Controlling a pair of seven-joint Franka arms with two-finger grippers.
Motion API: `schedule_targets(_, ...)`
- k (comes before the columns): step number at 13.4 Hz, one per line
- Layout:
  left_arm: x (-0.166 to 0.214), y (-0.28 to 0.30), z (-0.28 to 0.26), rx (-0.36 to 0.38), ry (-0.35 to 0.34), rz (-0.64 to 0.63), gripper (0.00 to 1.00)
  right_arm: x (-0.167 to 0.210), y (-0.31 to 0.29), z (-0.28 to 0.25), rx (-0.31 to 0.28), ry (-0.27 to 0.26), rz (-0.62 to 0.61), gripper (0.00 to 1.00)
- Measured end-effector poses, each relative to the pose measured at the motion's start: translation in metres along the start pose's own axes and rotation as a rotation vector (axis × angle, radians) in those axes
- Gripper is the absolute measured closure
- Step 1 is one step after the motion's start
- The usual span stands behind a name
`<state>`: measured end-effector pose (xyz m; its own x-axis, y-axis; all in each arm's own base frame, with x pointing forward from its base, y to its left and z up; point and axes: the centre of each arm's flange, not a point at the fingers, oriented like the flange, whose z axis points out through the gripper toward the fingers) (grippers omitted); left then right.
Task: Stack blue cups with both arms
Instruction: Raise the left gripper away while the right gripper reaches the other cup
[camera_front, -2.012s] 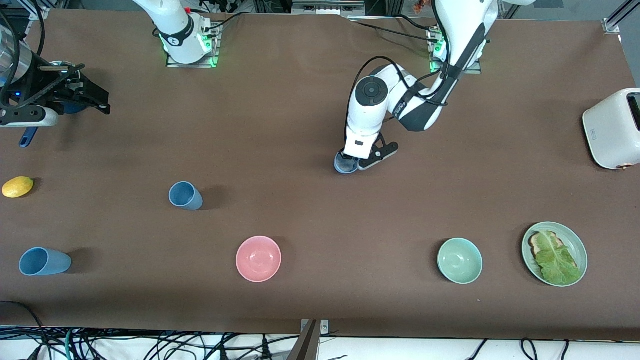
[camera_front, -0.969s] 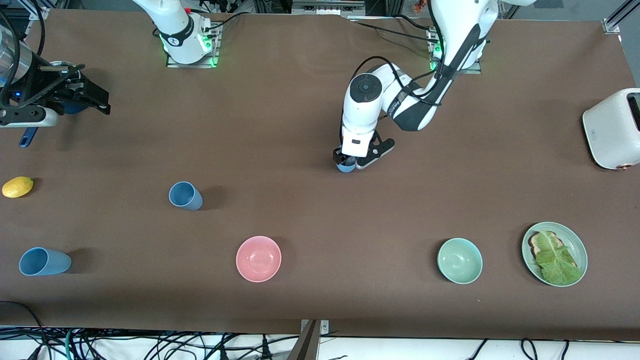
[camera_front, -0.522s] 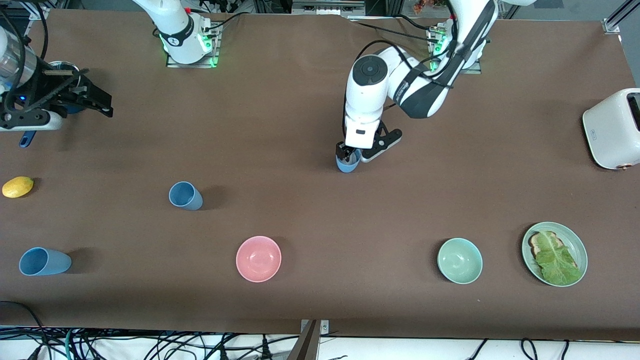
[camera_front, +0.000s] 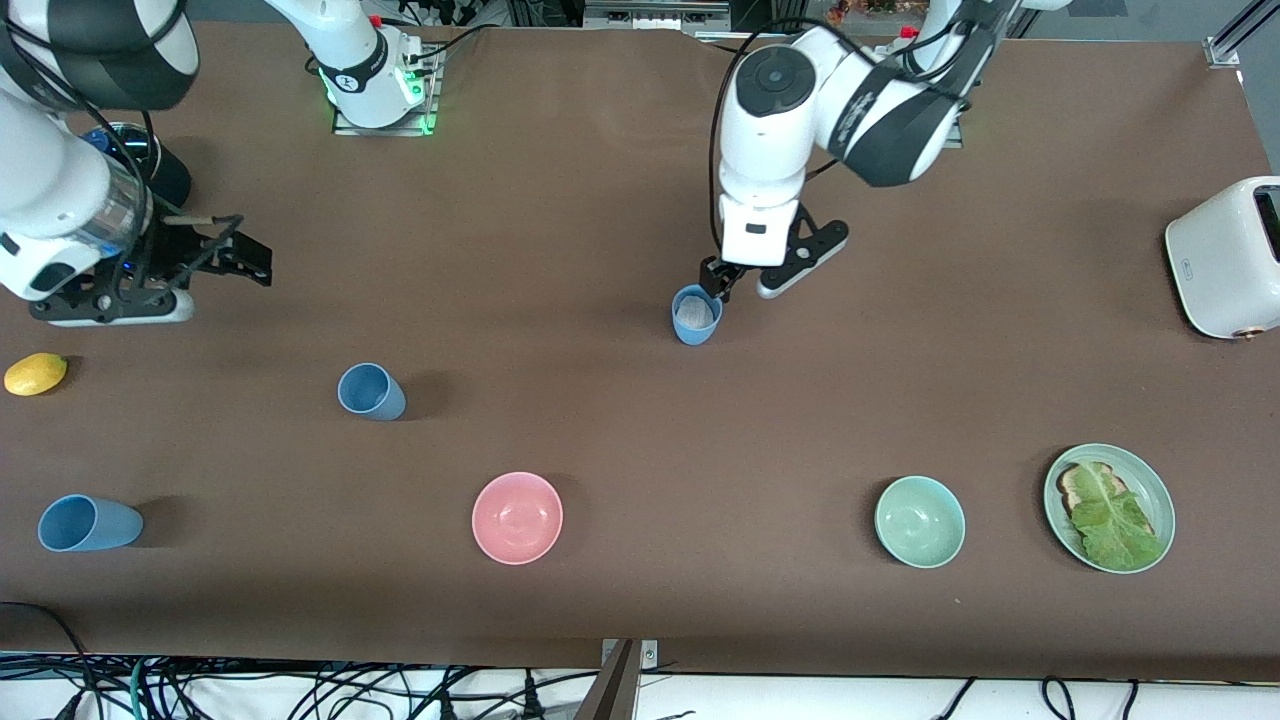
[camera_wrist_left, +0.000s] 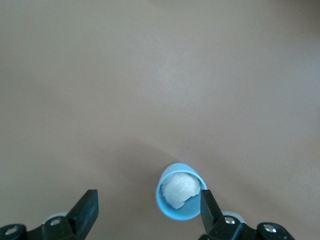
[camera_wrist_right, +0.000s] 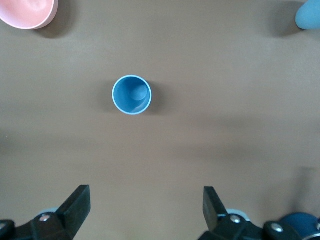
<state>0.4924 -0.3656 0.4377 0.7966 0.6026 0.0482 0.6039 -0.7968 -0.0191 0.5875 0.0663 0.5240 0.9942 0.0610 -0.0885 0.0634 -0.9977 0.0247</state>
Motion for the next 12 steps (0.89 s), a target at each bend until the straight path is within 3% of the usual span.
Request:
schedule_targets(4,0.078,-0.042,-0.049,0.012,-0.045,0.108,0.08,0.029,-0.002,0.040,0.005,0.025,-0.018,0.00)
schedule_targets(7,0.118,-0.071,-0.055,0.023,-0.068,0.174,0.08,0.055,0.002,0.076,0.008,0.064,-0.059,0.00)
schedule_targets(12,0.179,-0.119,-0.063,0.037,-0.088,0.288,0.07,0.082,0.004,0.139,0.012,0.078,-0.067,0.02)
